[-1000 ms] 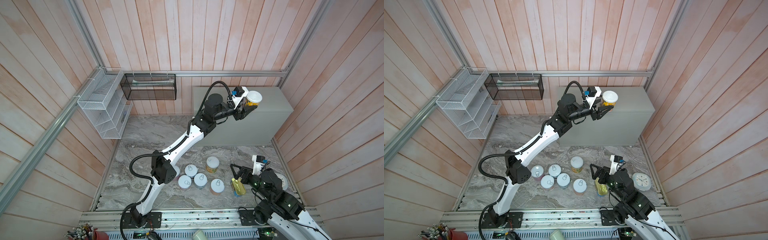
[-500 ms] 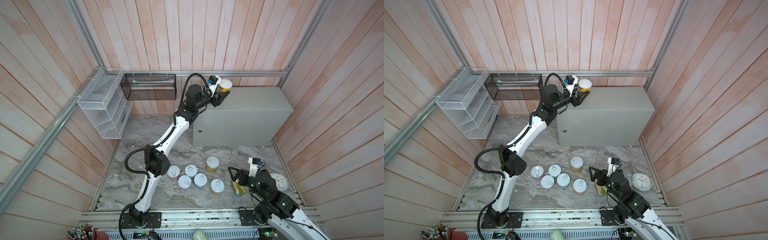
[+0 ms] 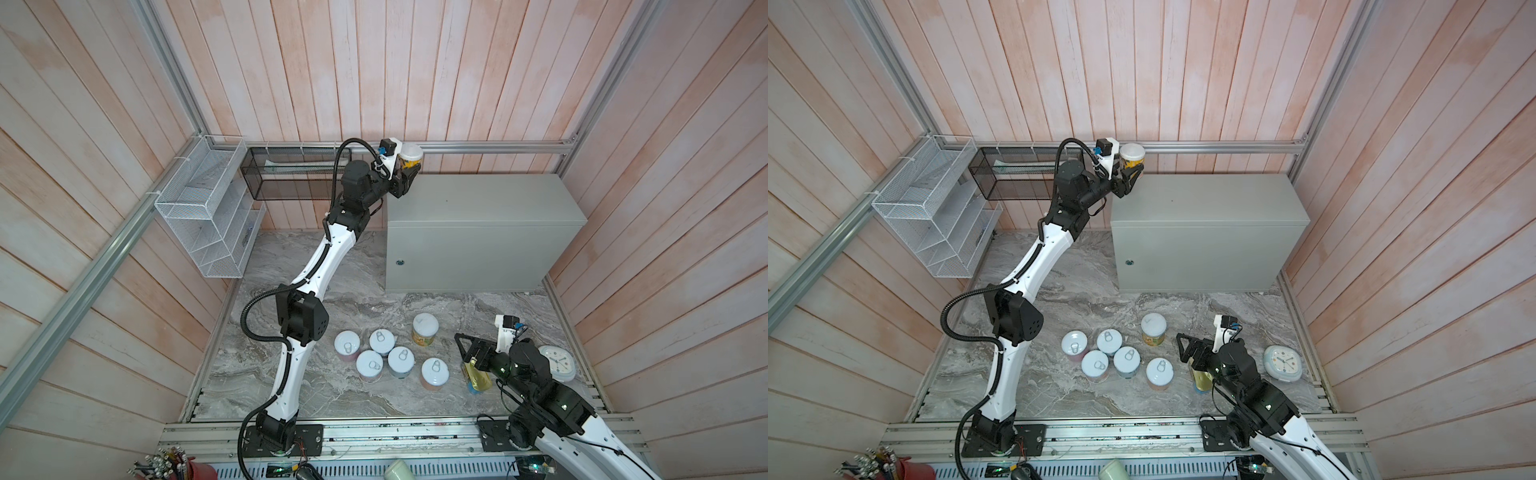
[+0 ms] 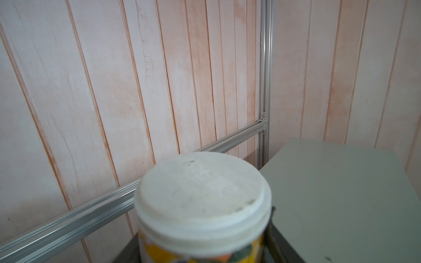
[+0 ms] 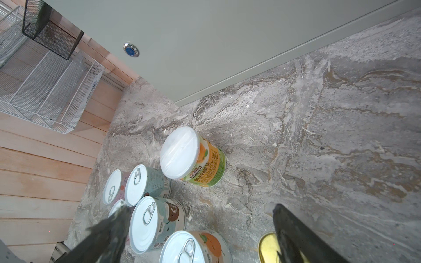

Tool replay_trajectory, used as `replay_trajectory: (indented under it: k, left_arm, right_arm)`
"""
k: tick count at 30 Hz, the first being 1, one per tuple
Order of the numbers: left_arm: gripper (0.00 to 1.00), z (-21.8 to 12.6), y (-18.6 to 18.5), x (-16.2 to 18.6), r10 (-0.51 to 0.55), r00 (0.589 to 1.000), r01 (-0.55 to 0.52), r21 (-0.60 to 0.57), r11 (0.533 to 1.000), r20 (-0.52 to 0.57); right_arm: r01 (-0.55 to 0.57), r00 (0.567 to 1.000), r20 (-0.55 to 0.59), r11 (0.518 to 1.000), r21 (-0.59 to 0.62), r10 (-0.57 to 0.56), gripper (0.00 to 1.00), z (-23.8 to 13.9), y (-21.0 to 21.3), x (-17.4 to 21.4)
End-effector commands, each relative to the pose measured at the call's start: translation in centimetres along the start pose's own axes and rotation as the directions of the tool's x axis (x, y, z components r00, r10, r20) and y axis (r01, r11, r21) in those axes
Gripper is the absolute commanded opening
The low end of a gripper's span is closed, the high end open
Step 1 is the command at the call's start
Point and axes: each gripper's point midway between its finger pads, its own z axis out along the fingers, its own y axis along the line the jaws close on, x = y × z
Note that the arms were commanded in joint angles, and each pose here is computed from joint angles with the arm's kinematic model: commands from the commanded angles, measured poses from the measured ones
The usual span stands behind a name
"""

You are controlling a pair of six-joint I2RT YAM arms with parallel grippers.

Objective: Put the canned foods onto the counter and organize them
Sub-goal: 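Carry the canister up over the grey cabinet top while right arm withdraws, then lower the canister onto the cabinet top and open left gripper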

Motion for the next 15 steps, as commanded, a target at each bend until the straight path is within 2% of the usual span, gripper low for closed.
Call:
replay_trajectory:
  k: [1, 6, 7, 9, 10, 15]
  left_arm:
    - [0.55, 0.2, 0.1, -0.8, 0.037, 0.998, -0.037, 0.007, 0.999, 0.043]
    - [0.58, 0.2, 0.6, 0.3, 0.048, 0.999, -0.048, -0.014, 0.999, 0.011]
    - [0.64, 0.3, 0.6, 0.6, 0.049, 0.999, -0.049, -0.018, 0.999, 0.004]
    - [0.9, 0.3, 0.7, 0.9, 0.055, 0.998, -0.055, -0.022, 0.998, -0.004]
    - [1.0, 0.3, 0.6, 1.0, 0.063, 0.998, -0.063, -0.016, 0.998, -0.007]
    - [1.0, -0.2, 0.8, 0.1, 0.083, 0.996, -0.084, -0.046, 0.995, -0.019]
  right_arm:
    - [-0.031, 0.999, -0.013, 0.999, 0.007, 0.031, 0.97, 0.3, -0.7, 0.8]
    - [-0.048, 0.999, -0.016, 0.999, -0.008, 0.048, 0.97, 0.4, -0.6, 1.0]
    - [-0.047, 0.999, -0.018, 0.999, -0.01, 0.047, 0.97, 0.3, -0.5, 1.0]
    - [-0.043, 0.999, -0.019, 0.999, -0.007, 0.042, 0.97, 0.3, -0.5, 0.9]
    - [-0.04, 0.999, -0.021, 0.999, -0.003, 0.04, 0.97, 0.2, -0.6, 0.9]
    - [-0.034, 0.999, -0.028, 0.999, -0.006, 0.034, 0.97, 0.0, -0.4, 0.9]
